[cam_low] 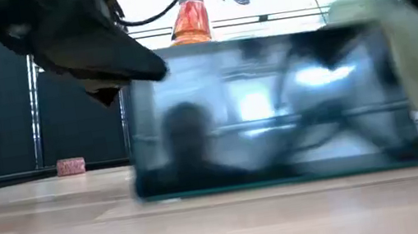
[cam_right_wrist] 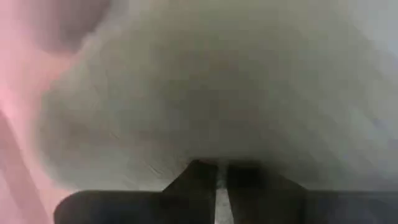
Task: Apply microfiber cloth
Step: Wipe the front of the tablet using the green microfiber cloth, then spray the back of the tablet
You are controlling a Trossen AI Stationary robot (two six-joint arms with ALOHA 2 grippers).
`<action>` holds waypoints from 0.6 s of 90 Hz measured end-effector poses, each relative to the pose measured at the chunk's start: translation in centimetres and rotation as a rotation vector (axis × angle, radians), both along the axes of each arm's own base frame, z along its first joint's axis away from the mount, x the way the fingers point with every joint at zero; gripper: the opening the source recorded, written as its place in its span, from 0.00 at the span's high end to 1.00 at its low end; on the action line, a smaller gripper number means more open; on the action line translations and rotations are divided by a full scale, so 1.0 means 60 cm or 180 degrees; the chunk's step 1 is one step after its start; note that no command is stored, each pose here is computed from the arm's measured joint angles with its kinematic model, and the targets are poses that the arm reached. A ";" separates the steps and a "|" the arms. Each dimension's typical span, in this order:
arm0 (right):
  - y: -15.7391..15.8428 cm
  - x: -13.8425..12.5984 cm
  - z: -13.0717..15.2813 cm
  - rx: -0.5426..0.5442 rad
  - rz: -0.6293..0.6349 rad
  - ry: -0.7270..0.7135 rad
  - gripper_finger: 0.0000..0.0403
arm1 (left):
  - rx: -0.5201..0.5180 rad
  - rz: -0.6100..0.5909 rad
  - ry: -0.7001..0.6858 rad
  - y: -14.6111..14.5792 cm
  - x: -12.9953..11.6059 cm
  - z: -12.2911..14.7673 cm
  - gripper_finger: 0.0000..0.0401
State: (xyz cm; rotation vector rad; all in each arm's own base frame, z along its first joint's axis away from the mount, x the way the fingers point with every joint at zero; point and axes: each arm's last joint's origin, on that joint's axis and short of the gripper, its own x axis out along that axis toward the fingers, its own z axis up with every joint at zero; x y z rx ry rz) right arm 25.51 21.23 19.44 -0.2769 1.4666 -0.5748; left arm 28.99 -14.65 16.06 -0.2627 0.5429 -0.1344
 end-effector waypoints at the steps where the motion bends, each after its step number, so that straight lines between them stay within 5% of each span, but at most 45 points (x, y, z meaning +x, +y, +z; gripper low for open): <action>1: 0.001 -0.003 0.001 -0.0005 -0.0032 0.0010 1.00 | -0.0002 -0.0004 0.0000 0.000 0.000 0.000 0.96; 16: 0.020 -0.037 0.009 0.0122 -0.0601 0.0075 0.95 | 0.0039 0.0069 -0.0019 0.000 0.000 0.000 0.96; 31: 0.026 -0.050 0.036 0.0508 -0.0980 -0.0062 0.78 | 0.0043 0.0043 -0.0021 -0.001 -0.001 0.000 0.96; 54: 0.006 -0.055 0.134 0.1606 -0.1074 -0.0825 0.52 | 0.0043 0.0043 -0.0049 -0.001 -0.002 0.006 0.96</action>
